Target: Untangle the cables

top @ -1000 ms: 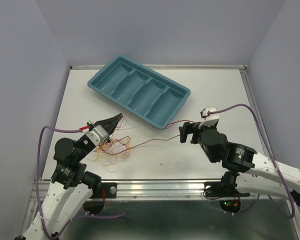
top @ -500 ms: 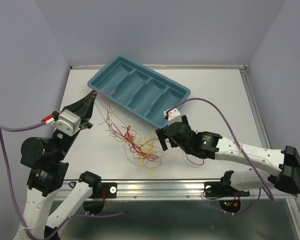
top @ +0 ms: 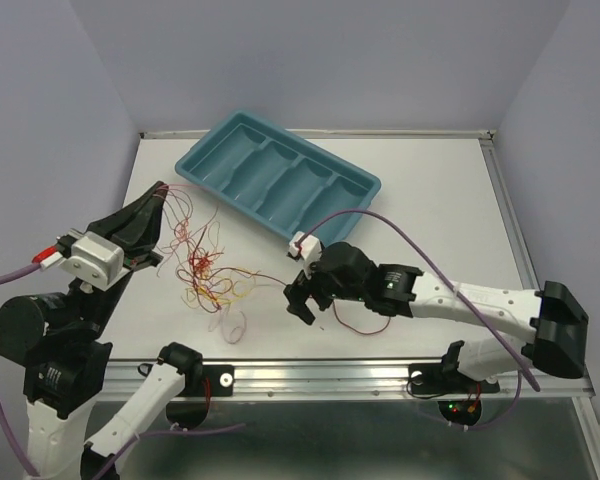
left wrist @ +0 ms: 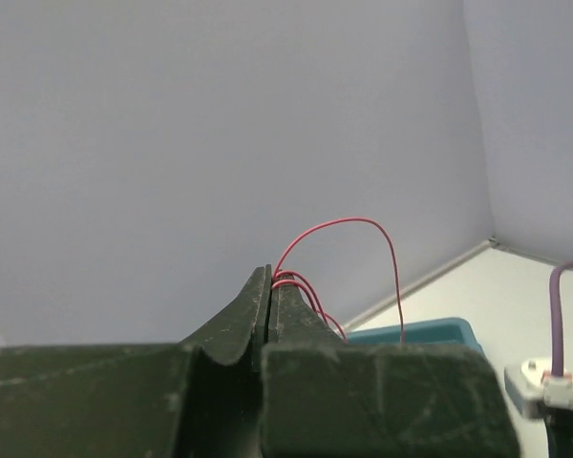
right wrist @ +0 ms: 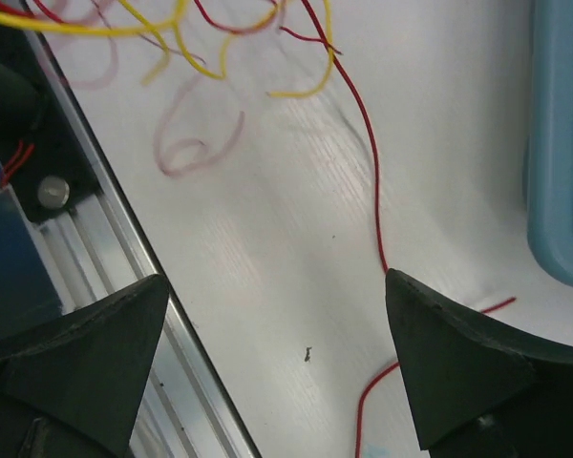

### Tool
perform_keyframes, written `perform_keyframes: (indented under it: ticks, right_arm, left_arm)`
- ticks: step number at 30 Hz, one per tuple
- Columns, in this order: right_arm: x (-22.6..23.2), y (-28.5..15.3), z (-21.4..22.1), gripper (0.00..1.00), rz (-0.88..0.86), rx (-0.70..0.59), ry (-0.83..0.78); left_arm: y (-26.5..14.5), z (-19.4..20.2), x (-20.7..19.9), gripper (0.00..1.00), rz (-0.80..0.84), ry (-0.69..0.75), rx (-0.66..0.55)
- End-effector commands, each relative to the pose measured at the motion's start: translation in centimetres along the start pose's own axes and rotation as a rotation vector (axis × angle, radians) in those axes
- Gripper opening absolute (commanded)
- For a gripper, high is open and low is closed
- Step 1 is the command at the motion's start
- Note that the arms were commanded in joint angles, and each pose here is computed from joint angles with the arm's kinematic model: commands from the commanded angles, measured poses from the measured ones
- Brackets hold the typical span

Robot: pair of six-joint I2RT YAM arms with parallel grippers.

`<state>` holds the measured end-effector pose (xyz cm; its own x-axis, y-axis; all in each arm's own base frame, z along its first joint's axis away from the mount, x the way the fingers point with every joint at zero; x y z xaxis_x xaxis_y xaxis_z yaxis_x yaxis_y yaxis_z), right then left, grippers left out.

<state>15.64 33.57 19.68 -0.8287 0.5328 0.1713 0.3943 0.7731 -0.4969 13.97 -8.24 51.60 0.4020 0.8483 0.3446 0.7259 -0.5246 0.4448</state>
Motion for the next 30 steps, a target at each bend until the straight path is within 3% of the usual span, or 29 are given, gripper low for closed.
perform_keyframes:
  ticks: [1,9,16,24,30]
  right_arm:
    - [-0.5,1.7,0.5,1.00,0.026,0.007,-0.027]
    - [-1.5,6.0,1.3,0.99,0.074,0.002,-0.058]
    - [0.5,10.0,2.3,0.97,-0.083,0.006,-0.123]
    - [-1.1,13.0,3.3,0.94,-0.004,0.010,-0.182]
    - [0.5,14.9,4.5,0.91,-0.112,0.031,-0.170]
  left_arm:
    - [-0.4,-2.8,2.9,0.00,-0.147,0.019,-0.052]
    - [-1.2,-5.0,2.1,0.00,-0.091,0.020,-0.117]
    - [-1.9,-7.3,2.5,0.00,-0.098,0.011,-0.162]
    - [-2.3,-8.9,2.6,0.00,-0.091,0.000,-0.199]
    - [-2.5,-10.2,3.4,0.00,-0.127,-0.018,-0.220]
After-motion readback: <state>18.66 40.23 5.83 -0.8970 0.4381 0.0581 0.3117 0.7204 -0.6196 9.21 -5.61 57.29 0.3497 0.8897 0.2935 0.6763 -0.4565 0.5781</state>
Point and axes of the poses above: each gripper's point midway between its finger pads, its own y axis out along the fingers, its own x axis along the line the jaws close on, z = x × y, the point moved 2 cm from there along -y, back along the fingers, and after that the axes turned 3 degrees about y, right-handed, at the moved point
